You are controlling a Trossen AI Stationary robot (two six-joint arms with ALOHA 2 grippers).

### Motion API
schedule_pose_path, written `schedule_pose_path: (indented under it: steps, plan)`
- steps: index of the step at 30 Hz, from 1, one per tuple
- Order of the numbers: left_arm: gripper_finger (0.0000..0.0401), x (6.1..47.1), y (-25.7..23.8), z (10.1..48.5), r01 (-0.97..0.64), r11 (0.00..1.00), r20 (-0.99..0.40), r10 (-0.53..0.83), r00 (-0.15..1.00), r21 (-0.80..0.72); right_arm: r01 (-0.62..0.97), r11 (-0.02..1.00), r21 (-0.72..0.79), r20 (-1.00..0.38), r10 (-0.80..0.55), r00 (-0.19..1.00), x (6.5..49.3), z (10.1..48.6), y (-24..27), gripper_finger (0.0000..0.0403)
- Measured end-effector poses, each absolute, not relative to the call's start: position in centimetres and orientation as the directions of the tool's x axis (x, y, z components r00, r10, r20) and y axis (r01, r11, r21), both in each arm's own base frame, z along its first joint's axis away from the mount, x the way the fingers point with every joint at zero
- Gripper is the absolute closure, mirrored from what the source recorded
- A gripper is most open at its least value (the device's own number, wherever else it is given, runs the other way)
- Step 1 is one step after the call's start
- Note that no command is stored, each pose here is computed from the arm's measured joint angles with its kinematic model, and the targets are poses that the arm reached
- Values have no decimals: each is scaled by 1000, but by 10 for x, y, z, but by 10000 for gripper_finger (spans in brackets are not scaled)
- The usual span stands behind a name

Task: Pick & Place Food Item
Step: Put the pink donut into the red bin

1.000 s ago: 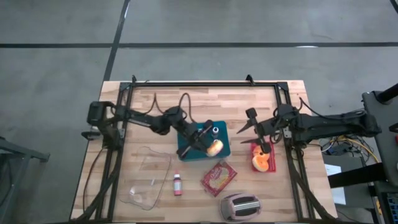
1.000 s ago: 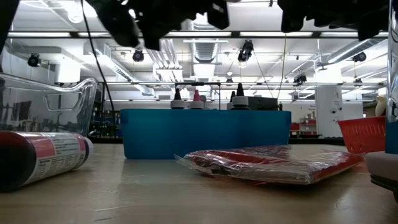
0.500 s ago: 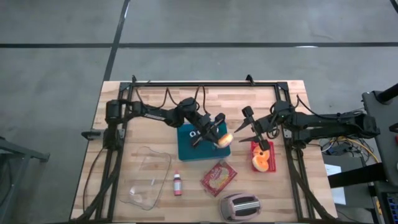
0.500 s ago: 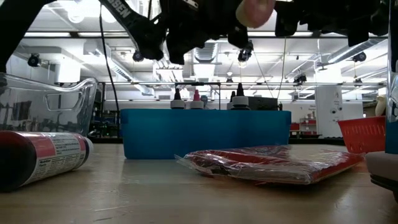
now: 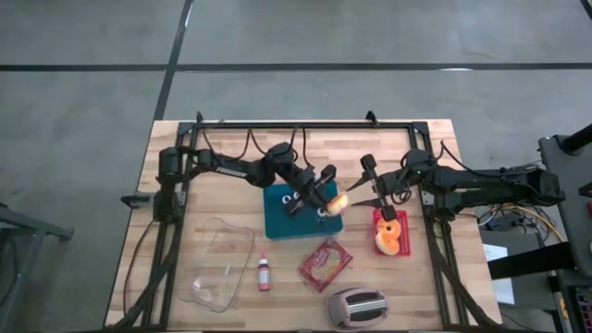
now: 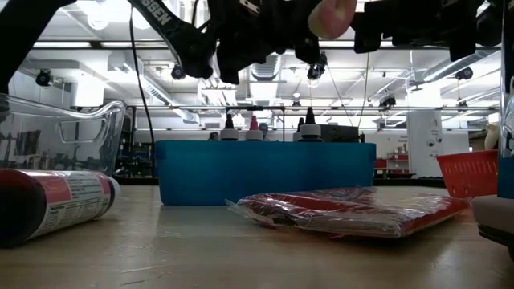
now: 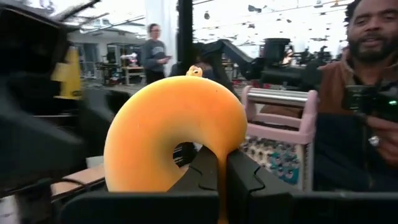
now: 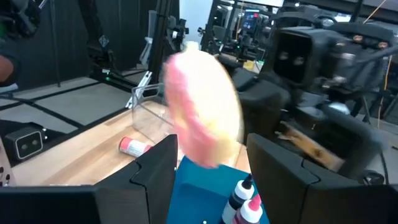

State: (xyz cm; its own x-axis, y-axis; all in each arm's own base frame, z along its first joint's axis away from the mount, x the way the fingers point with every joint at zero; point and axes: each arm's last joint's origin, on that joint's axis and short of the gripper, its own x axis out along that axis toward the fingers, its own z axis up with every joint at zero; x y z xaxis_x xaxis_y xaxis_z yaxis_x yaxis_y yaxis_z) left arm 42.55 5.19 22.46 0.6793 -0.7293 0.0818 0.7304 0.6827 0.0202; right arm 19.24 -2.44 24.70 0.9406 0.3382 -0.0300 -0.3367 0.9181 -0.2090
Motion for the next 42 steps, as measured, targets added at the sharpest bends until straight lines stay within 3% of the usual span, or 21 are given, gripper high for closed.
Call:
schedule_pose_path:
  steps: [20, 26, 34, 42]
  plan:
    - [401, 426, 60, 222, 692, 722, 65, -691, 720, 3, -351, 922, -165, -80, 342, 936, 219, 249, -30, 220]
    - [401, 425, 60, 221, 690, 724, 60, -689, 723, -5, -359, 920, -159, -91, 348, 933, 219, 255, -29, 269]
    - [401, 425, 60, 221, 688, 726, 60, -686, 725, 0, -391, 902, -183, -91, 381, 920, 214, 258, -20, 381]
    - [387, 426, 60, 221, 671, 742, 61, -670, 740, -1, -401, 902, -161, -96, 390, 916, 215, 257, -17, 390]
